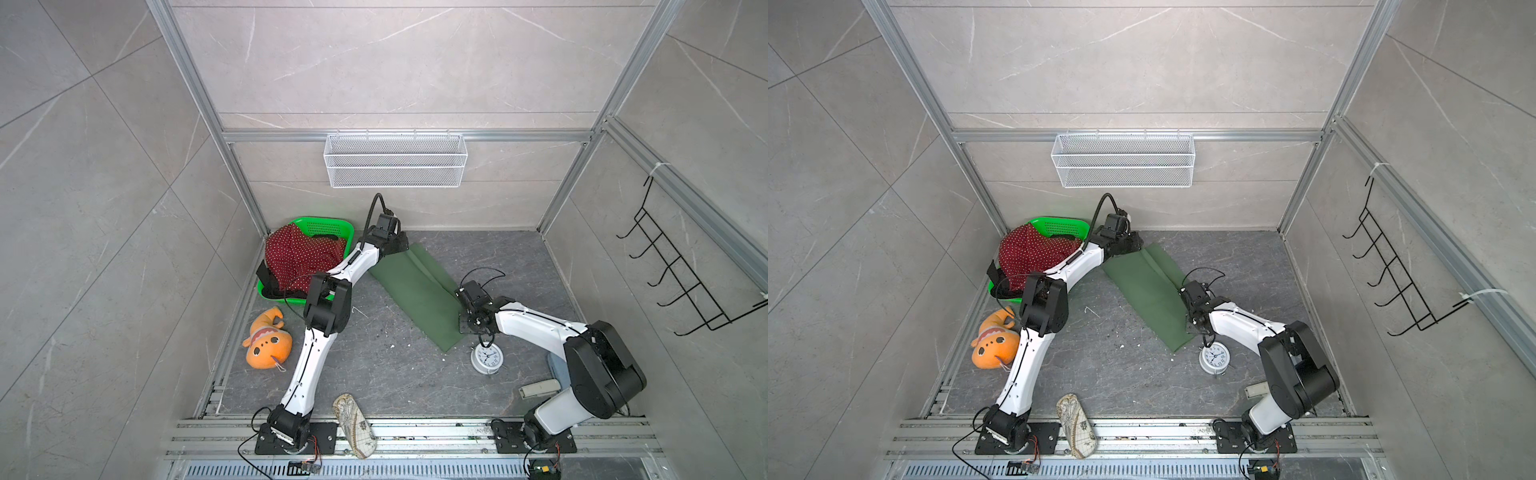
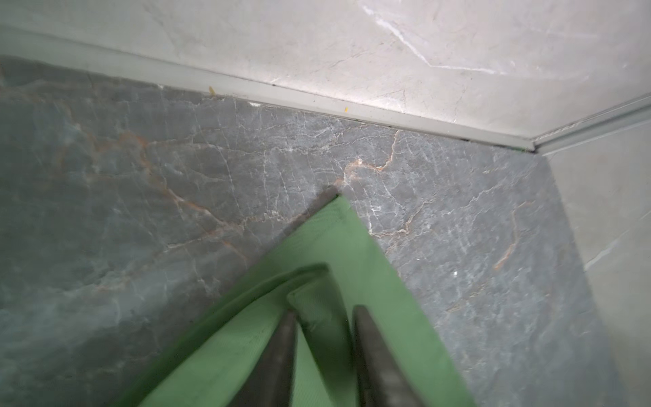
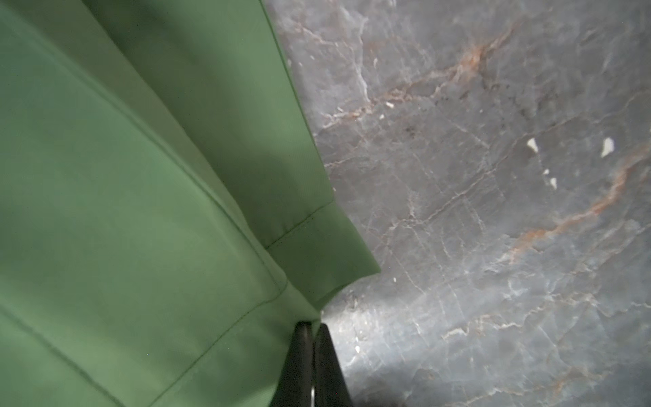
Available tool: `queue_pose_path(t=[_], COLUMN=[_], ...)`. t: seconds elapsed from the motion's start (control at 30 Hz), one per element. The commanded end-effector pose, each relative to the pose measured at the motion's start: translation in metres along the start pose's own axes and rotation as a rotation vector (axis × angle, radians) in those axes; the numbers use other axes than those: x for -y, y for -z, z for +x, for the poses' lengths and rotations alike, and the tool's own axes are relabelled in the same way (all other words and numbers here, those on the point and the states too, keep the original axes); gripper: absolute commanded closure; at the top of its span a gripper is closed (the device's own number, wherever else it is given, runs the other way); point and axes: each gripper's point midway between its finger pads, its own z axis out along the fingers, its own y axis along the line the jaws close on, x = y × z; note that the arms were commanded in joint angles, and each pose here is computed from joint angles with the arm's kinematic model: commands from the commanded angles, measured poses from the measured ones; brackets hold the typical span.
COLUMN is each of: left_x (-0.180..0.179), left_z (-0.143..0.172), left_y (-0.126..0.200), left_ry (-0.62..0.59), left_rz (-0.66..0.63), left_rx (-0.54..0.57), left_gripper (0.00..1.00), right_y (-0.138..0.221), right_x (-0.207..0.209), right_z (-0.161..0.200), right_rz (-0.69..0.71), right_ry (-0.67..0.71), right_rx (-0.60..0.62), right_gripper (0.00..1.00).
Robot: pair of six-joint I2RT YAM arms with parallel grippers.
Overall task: Fold and stack skirts
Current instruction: Fold the skirt at the center of the table.
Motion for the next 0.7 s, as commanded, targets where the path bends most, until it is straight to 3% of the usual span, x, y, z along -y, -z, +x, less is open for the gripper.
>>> queue_pose_path(t=[0.0,0.2,0.37,0.67], left_x=[0.015,0.021,0.028,0.037], left_z=[-0.025,-0.030,-0.031,-0.016], left_y=[0.005,0.017,0.037,0.081], left_ry=[0.001,-0.019,-0.046,-0.131], left_rz=[0.070,0.095,0.116,0.148], left_rx=[0.084,0.114,0.124,0.102], left_gripper=[0.40,0.01,0.00,0.00], right_y=[-0.005,-0.011,-0.012,-0.005], right_x=[0.001,0.006,0.014,0.031], right_z=[-0.010,-0.020,-0.030,-0.051], right_rz=[0.004,-0.006,-0.005,0.015], right_ry=[-0.051,-0.082,-0.111,-0.134], right_rx=[0.010,0.005,0.004,0.010], right_gripper=[1.00,1.00,0.96,0.66])
